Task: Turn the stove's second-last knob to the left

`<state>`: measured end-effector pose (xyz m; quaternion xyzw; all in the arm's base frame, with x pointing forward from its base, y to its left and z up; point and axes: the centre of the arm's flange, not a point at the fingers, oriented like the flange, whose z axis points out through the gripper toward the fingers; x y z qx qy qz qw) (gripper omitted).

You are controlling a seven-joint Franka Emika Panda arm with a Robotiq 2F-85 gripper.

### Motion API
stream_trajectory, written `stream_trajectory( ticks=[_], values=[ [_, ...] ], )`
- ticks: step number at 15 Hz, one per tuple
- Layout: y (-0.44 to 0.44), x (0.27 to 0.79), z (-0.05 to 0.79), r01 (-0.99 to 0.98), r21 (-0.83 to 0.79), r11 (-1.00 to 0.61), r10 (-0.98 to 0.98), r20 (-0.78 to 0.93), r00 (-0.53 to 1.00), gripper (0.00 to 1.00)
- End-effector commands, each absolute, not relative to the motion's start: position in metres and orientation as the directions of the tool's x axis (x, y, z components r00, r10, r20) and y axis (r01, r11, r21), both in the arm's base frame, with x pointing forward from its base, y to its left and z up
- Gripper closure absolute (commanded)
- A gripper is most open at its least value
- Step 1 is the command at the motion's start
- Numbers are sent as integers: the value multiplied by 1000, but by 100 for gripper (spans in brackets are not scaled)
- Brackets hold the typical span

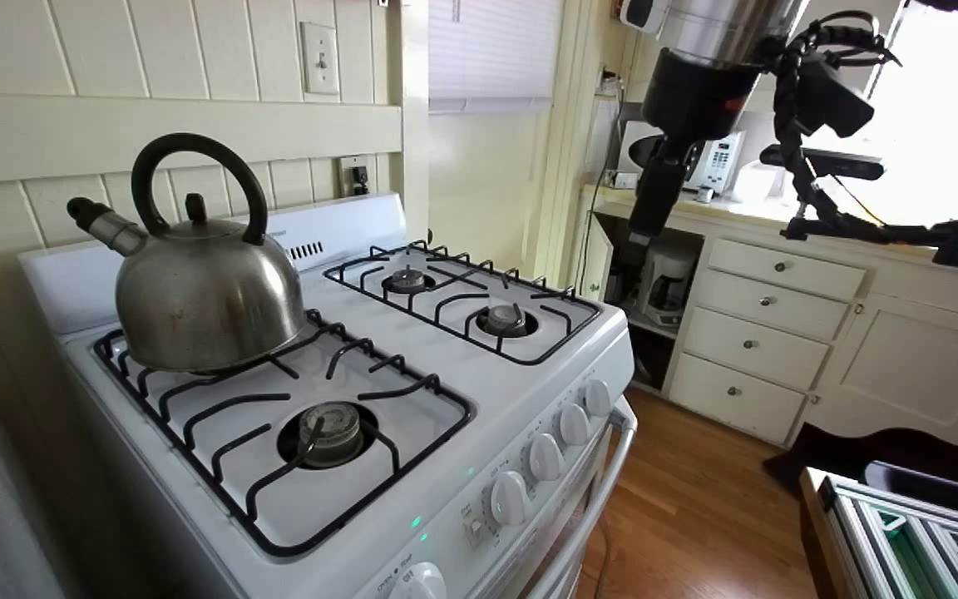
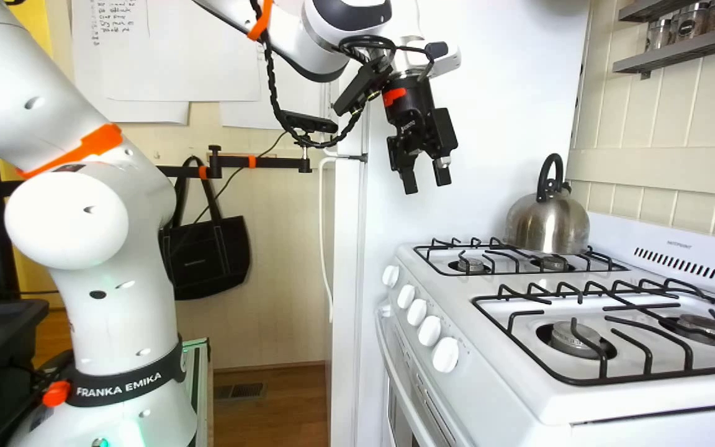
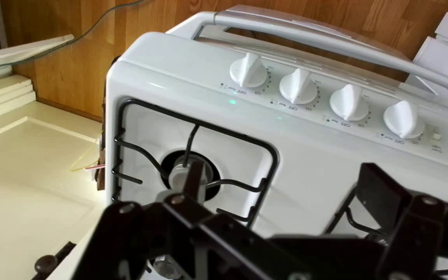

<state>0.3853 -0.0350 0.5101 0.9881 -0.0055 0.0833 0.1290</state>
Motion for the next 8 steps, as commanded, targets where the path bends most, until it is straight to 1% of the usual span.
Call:
stream_trajectory(
  ticks=[1, 5, 8],
  values=[
    [-1, 393, 507, 68, 268, -961, 106, 130, 986, 0],
    [12, 403, 486, 132, 200, -971, 153, 92, 984, 0],
    [16, 419, 462, 195, 96, -976, 200, 45, 979, 0]
  ],
)
